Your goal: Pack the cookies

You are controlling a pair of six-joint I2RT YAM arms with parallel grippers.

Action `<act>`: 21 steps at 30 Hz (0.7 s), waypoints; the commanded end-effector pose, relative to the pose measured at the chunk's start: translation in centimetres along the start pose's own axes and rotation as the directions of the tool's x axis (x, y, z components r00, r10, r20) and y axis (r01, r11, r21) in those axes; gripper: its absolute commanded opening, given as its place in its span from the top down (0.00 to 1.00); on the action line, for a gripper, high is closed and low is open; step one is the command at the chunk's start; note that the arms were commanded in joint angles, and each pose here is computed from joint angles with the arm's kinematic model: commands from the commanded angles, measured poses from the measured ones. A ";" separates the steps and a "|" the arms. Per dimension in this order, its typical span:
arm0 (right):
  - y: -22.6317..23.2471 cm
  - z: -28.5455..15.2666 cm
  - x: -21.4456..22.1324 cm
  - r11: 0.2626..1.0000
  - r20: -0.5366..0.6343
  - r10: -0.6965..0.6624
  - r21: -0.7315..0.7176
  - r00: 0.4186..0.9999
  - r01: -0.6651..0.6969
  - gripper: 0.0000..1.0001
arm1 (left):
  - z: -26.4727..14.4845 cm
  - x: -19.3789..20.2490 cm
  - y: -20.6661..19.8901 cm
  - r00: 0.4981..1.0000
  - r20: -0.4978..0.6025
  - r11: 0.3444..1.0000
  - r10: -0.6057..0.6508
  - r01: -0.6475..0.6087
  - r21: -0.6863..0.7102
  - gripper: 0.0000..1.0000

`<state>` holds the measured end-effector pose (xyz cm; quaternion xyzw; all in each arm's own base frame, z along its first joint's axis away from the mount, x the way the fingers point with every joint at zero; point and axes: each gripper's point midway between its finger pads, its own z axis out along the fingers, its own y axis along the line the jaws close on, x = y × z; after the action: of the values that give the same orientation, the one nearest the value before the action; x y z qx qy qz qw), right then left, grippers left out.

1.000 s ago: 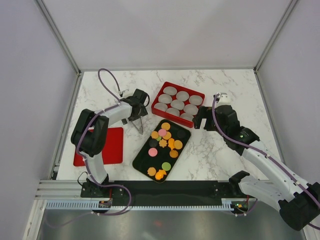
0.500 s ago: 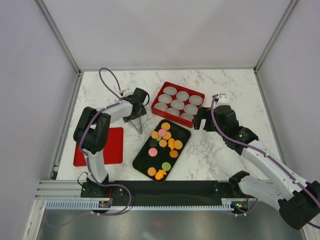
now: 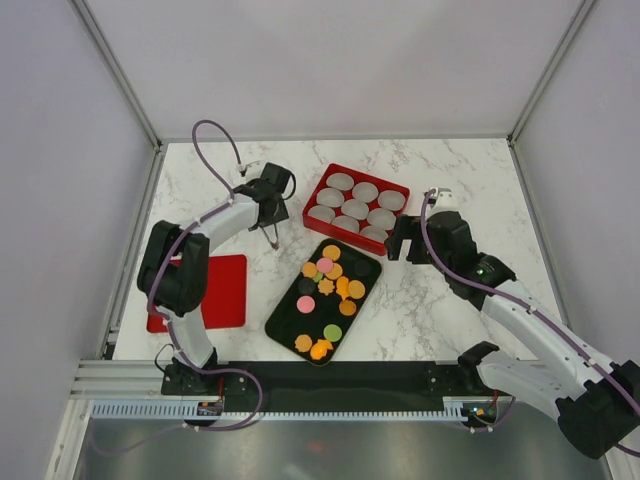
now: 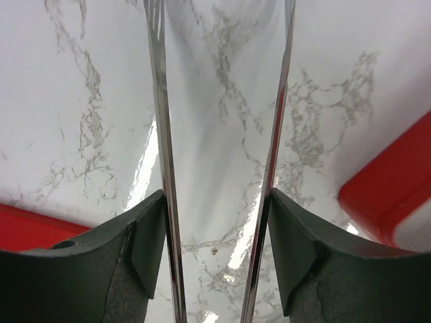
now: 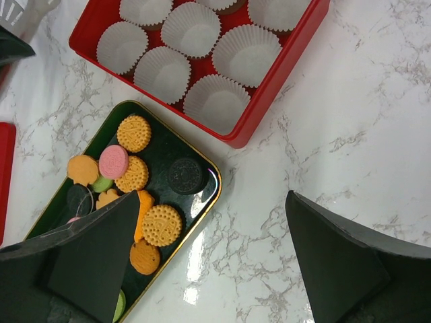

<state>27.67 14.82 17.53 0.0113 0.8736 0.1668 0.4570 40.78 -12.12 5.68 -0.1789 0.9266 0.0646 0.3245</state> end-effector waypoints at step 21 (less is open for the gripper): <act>1.1 0.8 -3.9 1.000 0.070 -0.007 0.019 0.998 0.006 0.02 | -20.3 -1.4 0.4 0.962 0.149 0.881 0.230 -0.270 0.389 0.43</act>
<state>29.19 15.44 17.92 0.0112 0.8776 0.1574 0.4527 33.21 -16.50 21.87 -0.0449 0.9106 -0.0839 0.4023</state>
